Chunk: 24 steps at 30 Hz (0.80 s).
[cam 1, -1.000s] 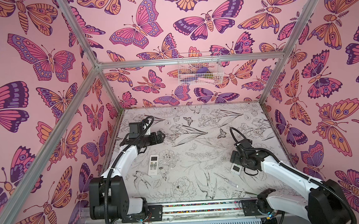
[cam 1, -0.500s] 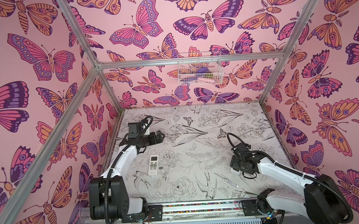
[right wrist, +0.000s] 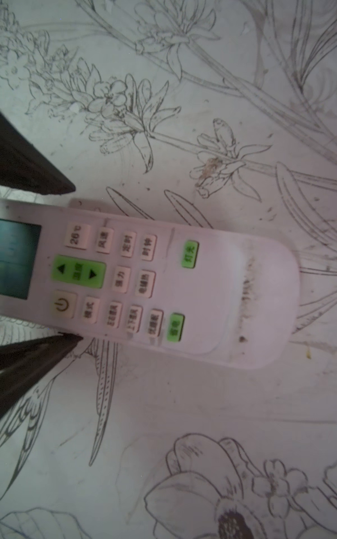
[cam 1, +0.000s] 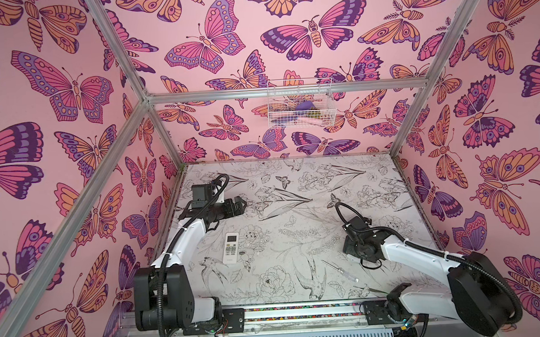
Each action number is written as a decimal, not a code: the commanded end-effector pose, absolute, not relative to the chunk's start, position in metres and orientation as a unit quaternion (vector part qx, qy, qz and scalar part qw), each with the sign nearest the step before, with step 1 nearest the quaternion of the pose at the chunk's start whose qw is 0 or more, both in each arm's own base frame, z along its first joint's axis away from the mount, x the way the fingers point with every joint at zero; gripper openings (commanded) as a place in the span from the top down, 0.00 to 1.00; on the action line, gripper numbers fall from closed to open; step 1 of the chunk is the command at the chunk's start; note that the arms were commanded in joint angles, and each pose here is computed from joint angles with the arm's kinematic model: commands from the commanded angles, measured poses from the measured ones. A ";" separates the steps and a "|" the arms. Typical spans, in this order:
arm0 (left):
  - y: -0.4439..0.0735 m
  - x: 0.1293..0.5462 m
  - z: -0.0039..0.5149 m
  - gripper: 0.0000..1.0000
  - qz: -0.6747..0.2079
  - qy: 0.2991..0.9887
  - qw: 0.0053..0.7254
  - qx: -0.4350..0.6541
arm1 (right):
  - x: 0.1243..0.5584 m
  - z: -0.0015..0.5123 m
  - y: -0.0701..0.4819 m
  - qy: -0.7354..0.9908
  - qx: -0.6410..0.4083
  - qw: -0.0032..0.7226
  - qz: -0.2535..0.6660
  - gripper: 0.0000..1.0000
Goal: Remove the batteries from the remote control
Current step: 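Lower the right gripper onto the white remote in front of it and close, then carry the remote with the right gripper to mid-table and release it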
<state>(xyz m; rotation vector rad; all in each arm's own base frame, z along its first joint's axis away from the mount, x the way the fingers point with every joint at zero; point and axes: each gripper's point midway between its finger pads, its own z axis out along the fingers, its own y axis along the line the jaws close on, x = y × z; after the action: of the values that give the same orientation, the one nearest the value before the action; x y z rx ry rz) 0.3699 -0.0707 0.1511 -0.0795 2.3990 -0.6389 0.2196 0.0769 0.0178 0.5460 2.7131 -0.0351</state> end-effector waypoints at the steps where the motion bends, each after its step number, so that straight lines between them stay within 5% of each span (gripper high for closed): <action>1: -0.068 0.368 0.157 0.00 -0.244 0.911 0.331 -0.030 | 0.220 0.016 0.081 0.962 0.194 0.191 -0.013 0.28; 9: -0.065 0.367 0.158 0.00 -0.238 0.910 0.337 -0.027 | 0.226 0.008 0.097 0.966 0.176 0.188 0.012 0.48; 24: -0.060 0.366 0.167 0.00 -0.235 0.907 0.350 -0.023 | 0.277 0.041 0.167 0.971 0.060 0.222 0.068 0.52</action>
<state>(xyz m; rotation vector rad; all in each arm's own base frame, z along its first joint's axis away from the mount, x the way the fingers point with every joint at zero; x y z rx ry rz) 0.3696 -0.0637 0.1636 -0.0714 2.3598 -0.6180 0.2606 0.1398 0.0264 0.2746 2.7271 0.1028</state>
